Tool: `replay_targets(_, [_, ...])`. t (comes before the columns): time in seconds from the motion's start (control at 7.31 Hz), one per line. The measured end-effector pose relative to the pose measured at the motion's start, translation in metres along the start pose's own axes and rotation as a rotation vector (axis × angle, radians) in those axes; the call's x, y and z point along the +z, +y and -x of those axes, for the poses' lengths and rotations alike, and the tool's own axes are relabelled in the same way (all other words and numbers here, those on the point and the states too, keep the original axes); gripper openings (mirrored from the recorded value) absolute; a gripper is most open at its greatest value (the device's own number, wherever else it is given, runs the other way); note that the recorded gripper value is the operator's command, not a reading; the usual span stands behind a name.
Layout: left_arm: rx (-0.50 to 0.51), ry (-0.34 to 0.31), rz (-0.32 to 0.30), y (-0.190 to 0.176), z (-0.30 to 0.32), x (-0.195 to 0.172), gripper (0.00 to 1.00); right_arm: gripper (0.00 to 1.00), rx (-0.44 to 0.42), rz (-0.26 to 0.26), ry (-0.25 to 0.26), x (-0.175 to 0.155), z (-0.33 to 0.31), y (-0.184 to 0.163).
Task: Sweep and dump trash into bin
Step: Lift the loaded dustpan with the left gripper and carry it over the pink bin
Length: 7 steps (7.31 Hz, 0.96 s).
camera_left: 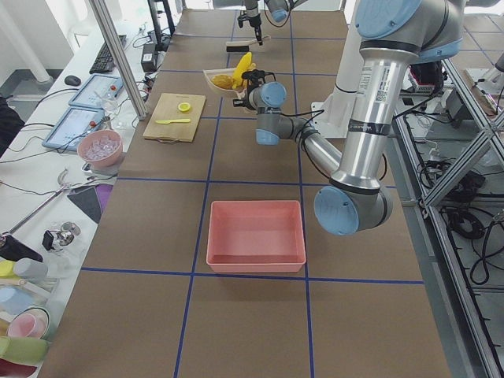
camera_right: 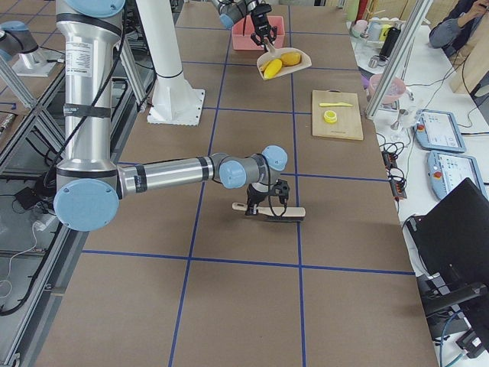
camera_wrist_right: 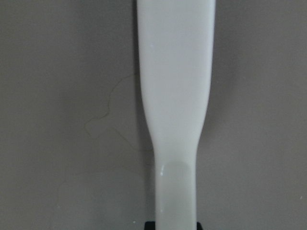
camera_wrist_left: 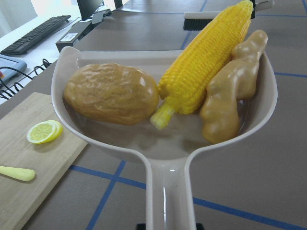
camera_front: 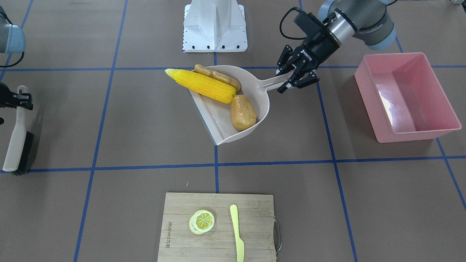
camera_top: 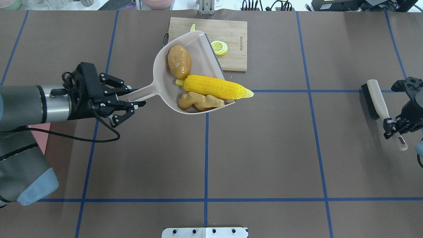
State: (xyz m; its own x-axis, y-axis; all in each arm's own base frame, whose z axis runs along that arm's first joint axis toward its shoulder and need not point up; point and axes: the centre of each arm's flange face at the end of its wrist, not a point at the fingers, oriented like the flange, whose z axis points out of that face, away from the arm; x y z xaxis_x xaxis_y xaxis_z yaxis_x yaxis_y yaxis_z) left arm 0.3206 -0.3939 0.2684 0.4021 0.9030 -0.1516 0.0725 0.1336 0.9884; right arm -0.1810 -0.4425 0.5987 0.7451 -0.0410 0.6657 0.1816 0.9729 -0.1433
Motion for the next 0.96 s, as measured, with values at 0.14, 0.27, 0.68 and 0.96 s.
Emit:
replay_targets(0.14, [-0.005, -0.021, 0.021, -0.004, 0.000, -0.030, 0.00, 0.28, -0.001, 0.000, 0.000, 0.000, 0.000, 0.000])
replay_targets(0.27, [-0.009, -0.038, 0.035, -0.007, -0.001, -0.054, 0.00, 0.36, -0.001, 0.000, 0.001, 0.000, 0.001, 0.000])
replay_targets(0.68, [-0.038, -0.113, 0.092, -0.005, 0.006, -0.121, 0.00, 0.84, -0.005, 0.002, 0.001, 0.002, 0.002, 0.000])
replay_targets(0.96, [-0.055, -0.150, 0.121, 0.013, 0.009, -0.157, 0.00, 1.00, -0.008, 0.002, 0.001, 0.003, 0.002, 0.000])
